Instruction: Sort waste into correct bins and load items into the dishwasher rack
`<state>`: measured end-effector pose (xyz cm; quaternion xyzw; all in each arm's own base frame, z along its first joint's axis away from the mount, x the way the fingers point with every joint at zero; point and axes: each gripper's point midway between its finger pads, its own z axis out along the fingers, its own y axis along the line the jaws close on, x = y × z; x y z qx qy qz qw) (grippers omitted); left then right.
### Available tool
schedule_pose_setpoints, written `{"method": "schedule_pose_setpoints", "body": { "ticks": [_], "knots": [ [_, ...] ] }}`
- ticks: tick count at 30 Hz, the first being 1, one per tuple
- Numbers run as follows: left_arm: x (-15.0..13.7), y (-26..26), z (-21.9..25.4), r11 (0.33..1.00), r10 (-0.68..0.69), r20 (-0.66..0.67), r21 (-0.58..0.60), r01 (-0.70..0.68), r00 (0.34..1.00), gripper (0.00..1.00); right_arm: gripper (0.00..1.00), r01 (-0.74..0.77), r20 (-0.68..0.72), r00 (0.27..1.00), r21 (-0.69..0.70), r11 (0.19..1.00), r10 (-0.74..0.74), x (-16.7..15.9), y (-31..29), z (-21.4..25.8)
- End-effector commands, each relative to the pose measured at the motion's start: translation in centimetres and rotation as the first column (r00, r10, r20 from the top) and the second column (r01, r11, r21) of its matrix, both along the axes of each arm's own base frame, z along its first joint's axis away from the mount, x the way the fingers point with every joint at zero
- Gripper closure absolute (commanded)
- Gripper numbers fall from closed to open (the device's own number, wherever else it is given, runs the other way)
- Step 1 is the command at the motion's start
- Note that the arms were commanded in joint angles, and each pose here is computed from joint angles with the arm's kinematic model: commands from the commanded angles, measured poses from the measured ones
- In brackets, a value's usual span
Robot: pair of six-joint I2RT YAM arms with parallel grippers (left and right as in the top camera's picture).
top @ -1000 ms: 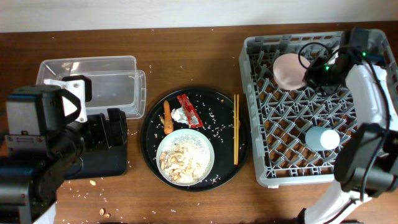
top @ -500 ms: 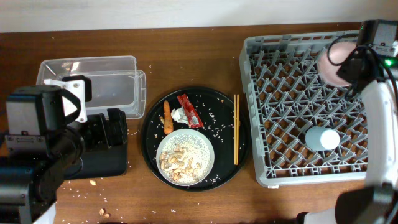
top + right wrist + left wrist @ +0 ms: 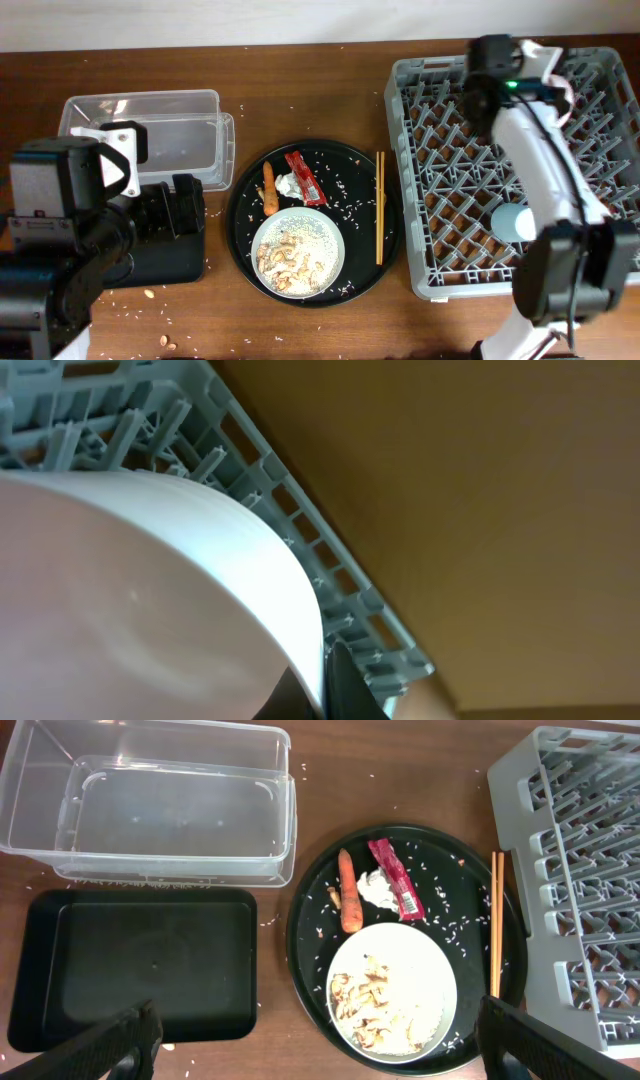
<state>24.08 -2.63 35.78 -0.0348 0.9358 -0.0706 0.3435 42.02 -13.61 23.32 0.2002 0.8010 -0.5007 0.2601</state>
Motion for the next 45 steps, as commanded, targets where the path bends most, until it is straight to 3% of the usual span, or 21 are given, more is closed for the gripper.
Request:
{"method": "schedule_pose_setpoints", "body": {
  "ticks": [1, 10, 19, 22, 23, 25, 28, 30, 34, 36, 40, 45],
  "knots": [
    [-0.2, 0.3, 0.2, 1.0, 0.016, 0.011, 0.007, -0.016, 1.0, 0.01, 0.96, 0.012, -0.088, 0.996, -0.168, 0.986, -0.027, 0.1, 0.4, 0.3],
    [-0.2, 0.3, 0.2, 1.0, 0.016, 0.011, 0.007, -0.016, 1.0, 0.01, 0.91, 0.018, -0.183, 0.981, -0.26, 0.965, -0.068, 0.5, 0.0, -1.6],
    [-0.2, 0.3, 0.2, 1.0, 0.016, 0.011, 0.007, -0.016, 1.0, 0.01, 0.94, 0.009, -0.209, 0.977, -0.192, 0.981, -0.049, 0.6, -0.6, -2.9],
    [-0.2, 0.3, 0.2, 1.0, 0.016, 0.011, 0.007, -0.016, 1.0, 0.01, 0.88, -0.01, -0.186, 0.983, -0.059, 0.998, -0.001, 0.9, -0.3, -4.5],
    [-0.2, 0.3, 0.2, 1.0, 0.016, 0.011, 0.007, -0.016, 1.0, 0.01, 0.84, -0.011, -0.127, 0.992, 0.082, 0.997, 0.022, 0.8, 0.3, -5.5],
    [-0.2, 0.3, 0.2, 1.0, 0.016, 0.011, 0.007, -0.016, 1.0, 0.01, 0.81, -0.016, 0.017, 1.0, 0.346, 0.938, 0.01, 0.8, 1.2, -5.8],
    [-0.2, 0.3, 0.2, 1.0, 0.016, 0.011, 0.007, -0.016, 1.0, 0.01, 0.76, -0.114, 0.158, 0.987, 0.562, 0.819, 0.029, 1.6, 2.3, -3.9],
    [-0.2, 0.3, 0.2, 1.0, 0.016, 0.011, 0.007, -0.016, 1.0, 0.0, 0.7, -0.209, 0.273, 0.962, 0.685, 0.698, 0.02, 1.6, 2.3, -1.3],
    [-0.2, 0.3, 0.2, 1.0, 0.016, 0.011, 0.007, -0.016, 1.0, 0.01, 0.63, -0.213, 0.335, 0.936, 0.783, 0.584, -0.107, -0.1, -2.2, -0.5],
    [-0.2, 0.3, 0.2, 1.0, 0.016, 0.011, 0.007, -0.016, 1.0, 0.01, 0.62, -0.149, 0.307, 0.922, 0.845, 0.514, -0.236, -1.8, -5.4, -2.0],
    [-0.2, 0.3, 0.2, 1.0, 0.016, 0.011, 0.007, -0.016, 1.0, 0.01, 0.59, -0.145, 0.272, 0.904, 0.921, 0.362, -0.33, -3.1, -7.9, -4.2],
    [-0.2, 0.3, 0.2, 1.0, 0.016, 0.011, 0.007, -0.016, 1.0, 0.01, 0.52, -0.087, 0.197, 0.913, 0.95, 0.301, -0.358, -3.3, -8.5, -7.2]
  ]
}}
